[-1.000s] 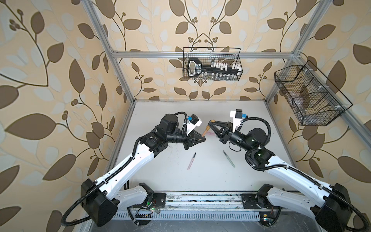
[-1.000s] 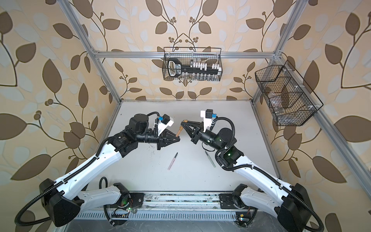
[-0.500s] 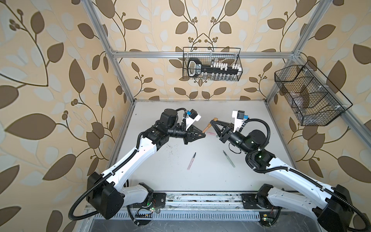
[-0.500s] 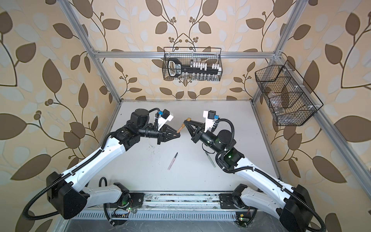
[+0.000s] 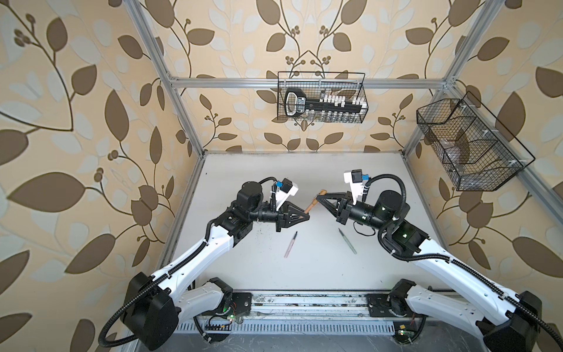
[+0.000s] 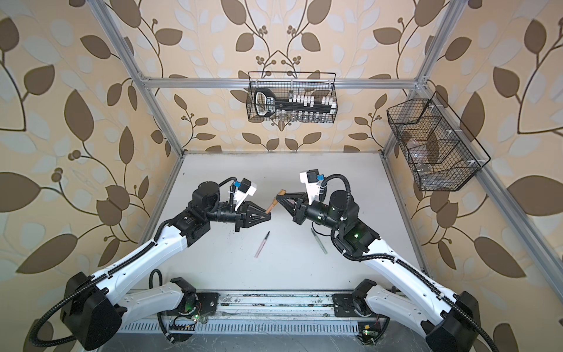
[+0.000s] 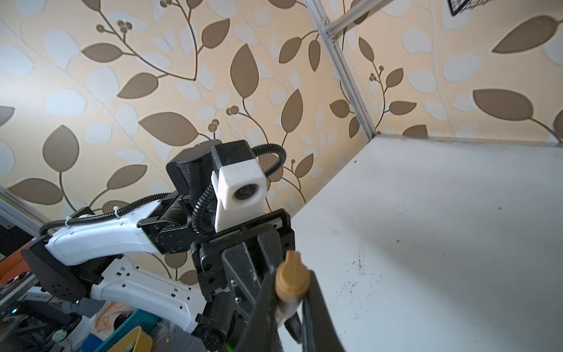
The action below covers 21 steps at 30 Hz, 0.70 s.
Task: Insert the pens into the pen caps
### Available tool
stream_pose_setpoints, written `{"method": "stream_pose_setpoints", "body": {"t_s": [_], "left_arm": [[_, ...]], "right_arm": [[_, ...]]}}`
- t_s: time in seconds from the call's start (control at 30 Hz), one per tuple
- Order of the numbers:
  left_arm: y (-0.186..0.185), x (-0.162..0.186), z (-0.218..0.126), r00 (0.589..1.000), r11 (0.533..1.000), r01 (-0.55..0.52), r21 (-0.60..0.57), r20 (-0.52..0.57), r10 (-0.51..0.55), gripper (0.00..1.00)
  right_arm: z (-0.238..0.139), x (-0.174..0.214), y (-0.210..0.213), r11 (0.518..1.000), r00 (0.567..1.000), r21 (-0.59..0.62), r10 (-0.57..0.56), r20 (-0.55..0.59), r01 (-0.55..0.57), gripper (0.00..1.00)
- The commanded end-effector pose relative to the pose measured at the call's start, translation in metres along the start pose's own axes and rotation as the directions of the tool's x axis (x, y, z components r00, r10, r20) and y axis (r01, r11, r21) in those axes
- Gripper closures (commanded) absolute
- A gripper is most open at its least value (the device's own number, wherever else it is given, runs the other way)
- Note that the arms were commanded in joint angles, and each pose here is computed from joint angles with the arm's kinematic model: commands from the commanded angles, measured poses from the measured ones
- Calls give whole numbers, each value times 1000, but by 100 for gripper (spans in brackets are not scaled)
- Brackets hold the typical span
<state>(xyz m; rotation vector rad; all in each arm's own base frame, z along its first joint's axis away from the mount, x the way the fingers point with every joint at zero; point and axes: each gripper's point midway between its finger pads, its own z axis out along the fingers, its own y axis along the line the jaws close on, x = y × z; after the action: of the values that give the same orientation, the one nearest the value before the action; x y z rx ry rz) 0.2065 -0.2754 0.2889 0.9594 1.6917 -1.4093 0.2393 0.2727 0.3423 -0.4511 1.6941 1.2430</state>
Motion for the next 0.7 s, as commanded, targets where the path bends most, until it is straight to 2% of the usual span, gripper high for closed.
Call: {"method": "stream_pose_setpoints", "body": {"t_s": [0.0, 0.07, 0.17, 0.43, 0.67], "left_arm": [[6, -50, -20, 981, 991, -16, -135, 190, 41, 100], [4, -42, -19, 982, 991, -7, -133, 186, 32, 100], [10, -31, -18, 984, 989, 30, -143, 178, -4, 100], [8, -6, -4, 986, 990, 84, -115, 150, -66, 100], [-3, -4, 1, 988, 993, 67, -101, 143, -52, 100]], "right_arm": [[-3, 44, 7, 998, 980, -61, -5, -200, -8, 64], [-5, 38, 8, 998, 983, -56, -14, -185, 3, 52], [-12, 30, 13, 998, 988, -66, -25, -155, 15, 44], [-17, 10, 12, 993, 998, -117, -5, -64, -2, 39], [-5, 2, 0, 990, 997, -136, 13, -78, -23, 37]]}}
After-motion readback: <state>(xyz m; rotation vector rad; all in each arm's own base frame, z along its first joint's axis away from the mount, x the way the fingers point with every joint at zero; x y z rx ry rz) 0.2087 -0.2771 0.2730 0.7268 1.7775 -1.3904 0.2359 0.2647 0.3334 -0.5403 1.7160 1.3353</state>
